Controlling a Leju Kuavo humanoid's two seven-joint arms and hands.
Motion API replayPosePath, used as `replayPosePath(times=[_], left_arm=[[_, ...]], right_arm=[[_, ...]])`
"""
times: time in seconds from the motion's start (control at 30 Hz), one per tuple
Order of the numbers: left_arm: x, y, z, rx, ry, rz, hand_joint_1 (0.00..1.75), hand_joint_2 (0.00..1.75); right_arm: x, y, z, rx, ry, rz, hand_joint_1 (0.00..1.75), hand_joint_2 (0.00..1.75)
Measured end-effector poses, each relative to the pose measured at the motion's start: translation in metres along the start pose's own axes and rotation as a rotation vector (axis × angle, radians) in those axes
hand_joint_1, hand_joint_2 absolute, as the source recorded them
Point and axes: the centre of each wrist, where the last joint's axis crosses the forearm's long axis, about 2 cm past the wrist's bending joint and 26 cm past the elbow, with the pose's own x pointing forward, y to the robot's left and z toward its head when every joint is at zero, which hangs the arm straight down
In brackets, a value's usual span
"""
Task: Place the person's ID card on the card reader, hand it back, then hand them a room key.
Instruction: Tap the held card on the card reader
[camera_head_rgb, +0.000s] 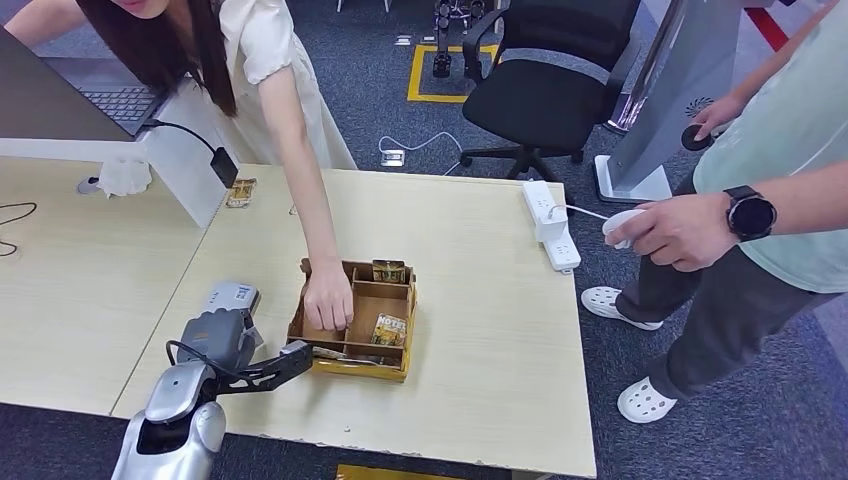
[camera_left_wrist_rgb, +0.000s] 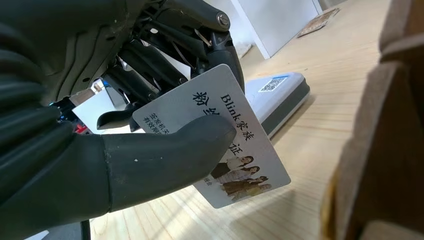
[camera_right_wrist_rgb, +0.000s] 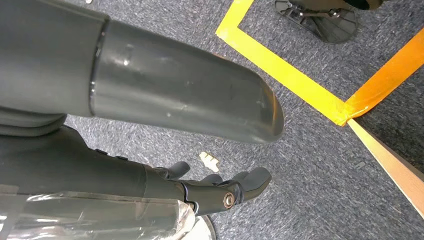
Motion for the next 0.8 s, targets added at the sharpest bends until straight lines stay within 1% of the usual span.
replayPosePath(times=[0.47,0.8], left_arm=[[0.0017,-0.0023,-0.0007,-0.010,0.014,0.011,1.75,1.75],[0.0008,0.0022,-0.0040,0.014,0.004,0.022,1.75,1.75]], right_arm=[[0.0005,-0.0005,0.0002,0.002,0.002,-0.002,0.00,0.00],[0.0006,-0.0008,0.0002,0.001,0.006,-0.003,0.00,0.00]])
